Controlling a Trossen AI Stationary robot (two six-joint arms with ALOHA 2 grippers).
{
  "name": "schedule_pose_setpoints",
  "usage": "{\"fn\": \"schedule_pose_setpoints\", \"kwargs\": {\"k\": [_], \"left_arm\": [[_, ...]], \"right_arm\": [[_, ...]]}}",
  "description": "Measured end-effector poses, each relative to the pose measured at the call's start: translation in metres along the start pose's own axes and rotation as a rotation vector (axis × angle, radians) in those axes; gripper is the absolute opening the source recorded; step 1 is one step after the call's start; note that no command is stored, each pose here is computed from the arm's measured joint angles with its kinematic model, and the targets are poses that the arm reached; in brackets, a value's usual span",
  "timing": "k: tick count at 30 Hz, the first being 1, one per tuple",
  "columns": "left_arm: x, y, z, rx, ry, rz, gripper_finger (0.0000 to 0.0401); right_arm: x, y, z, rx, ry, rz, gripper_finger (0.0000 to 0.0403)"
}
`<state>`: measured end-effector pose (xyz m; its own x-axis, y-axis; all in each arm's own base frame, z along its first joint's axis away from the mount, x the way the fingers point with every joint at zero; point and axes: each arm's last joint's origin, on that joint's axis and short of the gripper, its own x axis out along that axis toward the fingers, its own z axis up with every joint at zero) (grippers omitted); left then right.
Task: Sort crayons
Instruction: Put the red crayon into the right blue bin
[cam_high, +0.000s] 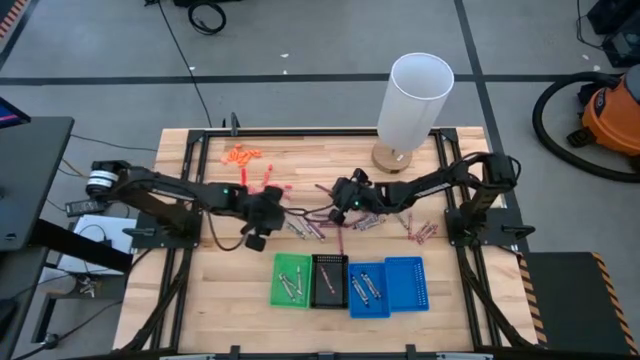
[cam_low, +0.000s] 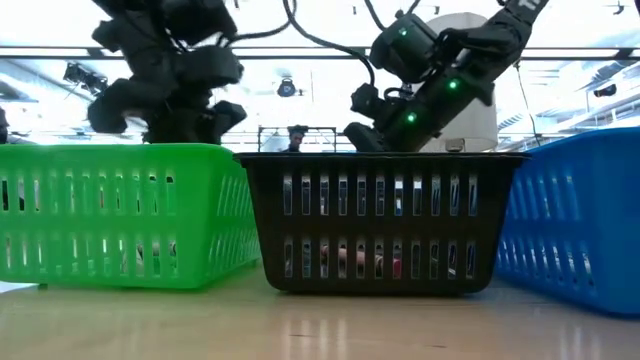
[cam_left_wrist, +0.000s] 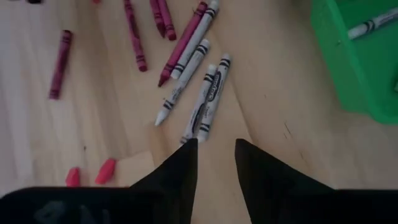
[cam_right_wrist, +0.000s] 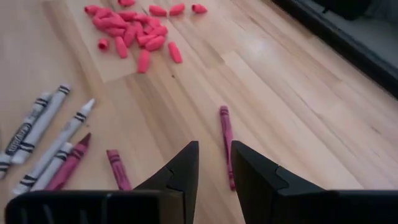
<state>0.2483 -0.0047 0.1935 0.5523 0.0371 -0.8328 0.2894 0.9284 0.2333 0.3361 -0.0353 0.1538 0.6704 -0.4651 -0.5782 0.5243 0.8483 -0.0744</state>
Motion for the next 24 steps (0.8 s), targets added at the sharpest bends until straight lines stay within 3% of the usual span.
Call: {"fn": "schedule_pose_setpoints", "kwargs": {"k": [10, 24], "left_arm": [[-0.027, -0.005, -0.01, -0.148, -0.237, 0.081, 0.0116], [-0.036, -0.027, -0.02, -0.18, -0.43, 0.061, 0.0116]], "right_arm": [[0.017, -0.024, 0.005, 0.042, -0.015, 0.029, 0.0161], [0.068, -0.028, -0.029, -0.044, 0.003, 0.033, 0.0154]]}}
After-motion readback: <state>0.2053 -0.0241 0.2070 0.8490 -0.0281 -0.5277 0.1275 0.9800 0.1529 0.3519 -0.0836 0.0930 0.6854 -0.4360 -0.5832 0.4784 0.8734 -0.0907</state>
